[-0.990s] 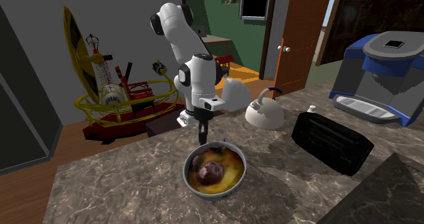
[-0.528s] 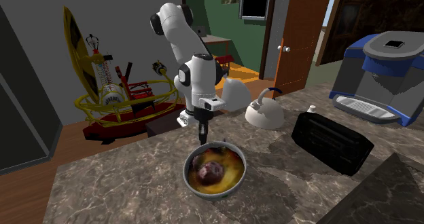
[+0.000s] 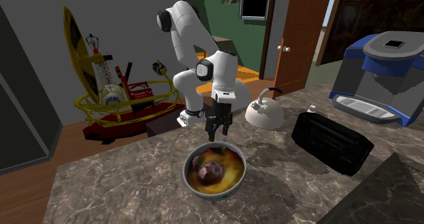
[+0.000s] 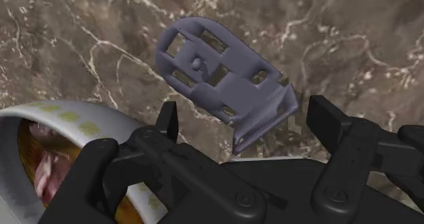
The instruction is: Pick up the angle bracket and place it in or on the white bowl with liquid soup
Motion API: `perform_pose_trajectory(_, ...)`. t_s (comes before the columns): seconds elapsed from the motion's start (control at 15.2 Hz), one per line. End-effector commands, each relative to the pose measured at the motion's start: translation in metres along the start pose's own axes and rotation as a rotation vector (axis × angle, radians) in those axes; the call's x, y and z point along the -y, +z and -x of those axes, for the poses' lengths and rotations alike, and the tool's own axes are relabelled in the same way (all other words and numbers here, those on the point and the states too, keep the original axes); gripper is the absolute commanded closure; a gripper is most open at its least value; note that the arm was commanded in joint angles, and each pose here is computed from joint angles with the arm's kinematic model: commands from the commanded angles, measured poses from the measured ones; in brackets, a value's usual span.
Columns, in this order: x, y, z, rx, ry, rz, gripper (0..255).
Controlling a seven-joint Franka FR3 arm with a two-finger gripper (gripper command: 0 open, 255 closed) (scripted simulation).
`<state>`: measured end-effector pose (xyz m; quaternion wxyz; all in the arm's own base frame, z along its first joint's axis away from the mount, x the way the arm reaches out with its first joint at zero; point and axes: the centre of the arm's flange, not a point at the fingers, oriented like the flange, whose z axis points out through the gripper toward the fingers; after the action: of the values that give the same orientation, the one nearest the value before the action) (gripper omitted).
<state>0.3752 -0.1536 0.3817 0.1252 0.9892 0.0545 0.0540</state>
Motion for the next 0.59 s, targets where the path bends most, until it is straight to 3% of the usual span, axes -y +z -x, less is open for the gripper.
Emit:
perform_pose_trajectory(0.0,0.018,-0.004,-0.024,0.014,0.327,0.037,0)
perform_pose_trajectory(0.07,0.024,-0.007,-0.038,0.022,0.468,0.056,0)
perform_pose_trajectory(0.13,0.025,-0.008,-0.042,0.024,0.500,0.060,0)
perform_pose_trajectory(0.53,0.023,0.024,-0.041,0.024,0.500,0.060,0)
